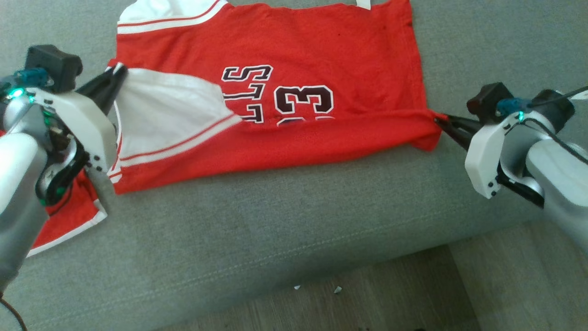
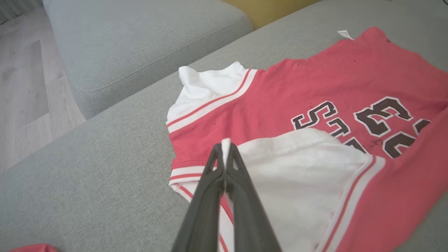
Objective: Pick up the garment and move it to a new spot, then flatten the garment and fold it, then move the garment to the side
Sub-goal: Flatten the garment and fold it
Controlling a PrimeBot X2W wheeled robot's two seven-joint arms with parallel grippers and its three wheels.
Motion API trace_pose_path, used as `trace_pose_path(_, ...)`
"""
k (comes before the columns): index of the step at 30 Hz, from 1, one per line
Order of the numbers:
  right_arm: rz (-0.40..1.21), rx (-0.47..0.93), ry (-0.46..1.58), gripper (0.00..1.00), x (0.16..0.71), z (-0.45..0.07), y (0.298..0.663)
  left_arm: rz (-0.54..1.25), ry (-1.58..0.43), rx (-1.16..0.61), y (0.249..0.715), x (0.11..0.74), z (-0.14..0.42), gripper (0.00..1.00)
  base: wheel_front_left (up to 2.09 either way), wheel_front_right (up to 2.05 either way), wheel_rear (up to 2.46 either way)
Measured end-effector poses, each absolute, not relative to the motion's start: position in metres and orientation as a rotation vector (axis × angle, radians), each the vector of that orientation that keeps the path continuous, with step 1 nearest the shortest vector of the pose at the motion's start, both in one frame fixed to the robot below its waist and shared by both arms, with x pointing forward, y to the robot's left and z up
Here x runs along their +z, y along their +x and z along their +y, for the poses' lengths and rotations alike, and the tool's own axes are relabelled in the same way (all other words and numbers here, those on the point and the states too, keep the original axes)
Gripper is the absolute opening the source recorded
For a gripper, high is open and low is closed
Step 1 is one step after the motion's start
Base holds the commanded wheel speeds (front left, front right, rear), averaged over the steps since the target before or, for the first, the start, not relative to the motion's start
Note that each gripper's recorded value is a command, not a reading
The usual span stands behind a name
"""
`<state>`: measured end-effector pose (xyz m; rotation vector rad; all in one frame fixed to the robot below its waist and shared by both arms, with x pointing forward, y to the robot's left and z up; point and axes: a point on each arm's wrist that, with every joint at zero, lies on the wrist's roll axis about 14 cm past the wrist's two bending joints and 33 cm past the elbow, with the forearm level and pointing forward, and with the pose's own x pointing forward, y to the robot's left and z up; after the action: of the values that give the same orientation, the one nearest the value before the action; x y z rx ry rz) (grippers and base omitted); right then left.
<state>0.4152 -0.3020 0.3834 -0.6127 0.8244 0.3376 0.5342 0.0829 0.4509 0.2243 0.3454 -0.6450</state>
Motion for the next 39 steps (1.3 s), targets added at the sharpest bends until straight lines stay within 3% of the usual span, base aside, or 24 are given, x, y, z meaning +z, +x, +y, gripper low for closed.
trace_pose_path(6,0.78,0.329,-0.609,0.0,0.39,-0.3,0.426,0.33,0.222,-0.621,0.541,0.451,0.084,0.0,0.0,0.0,0.0)
trace_pose_path(7,0.767,0.327,-0.596,0.24,0.391,-0.298,0.429,0.333,0.22,-0.618,0.541,0.45,0.084,0.0,0.0,0.0,0.0)
trace_pose_path(8,0.755,0.326,-0.581,1.0,0.392,-0.296,0.431,0.338,0.218,-0.614,0.541,0.448,0.084,0.46,0.0,0.0,0.0)
trace_pose_path(9,0.756,0.32,-0.569,1.0,0.391,-0.296,0.432,0.338,0.214,-0.611,0.541,0.447,0.084,1.0,0.0,0.0,0.0)
trace_pose_path(15,0.687,0.301,-0.449,1.0,0.399,-0.28,0.442,0.291,0.183,-0.548,0.544,0.454,0.088,1.0,0.0,0.0,0.0)
trace_pose_path(20,0.491,0.221,-0.237,1.0,0.44,-0.272,0.466,0.121,0.032,-0.436,0.553,0.497,0.094,1.0,0.0,0.0,0.0)
trace_pose_path(23,0.34,0.166,-0.119,1.0,0.471,-0.274,0.472,0.039,-0.246,-0.361,0.537,0.523,0.094,1.0,0.0,0.0,0.0)
trace_pose_path(31,0.113,0.117,0.075,1.0,0.52,-0.265,0.475,-0.042,-0.412,-0.258,0.481,0.533,0.11,1.0,0.0,0.0,0.0)
trace_pose_path(39,0.07,0.068,0.086,1.0,0.492,-0.253,0.43,0.005,-0.44,-0.223,0.438,0.5,0.101,1.0,0.0,0.0,0.0)
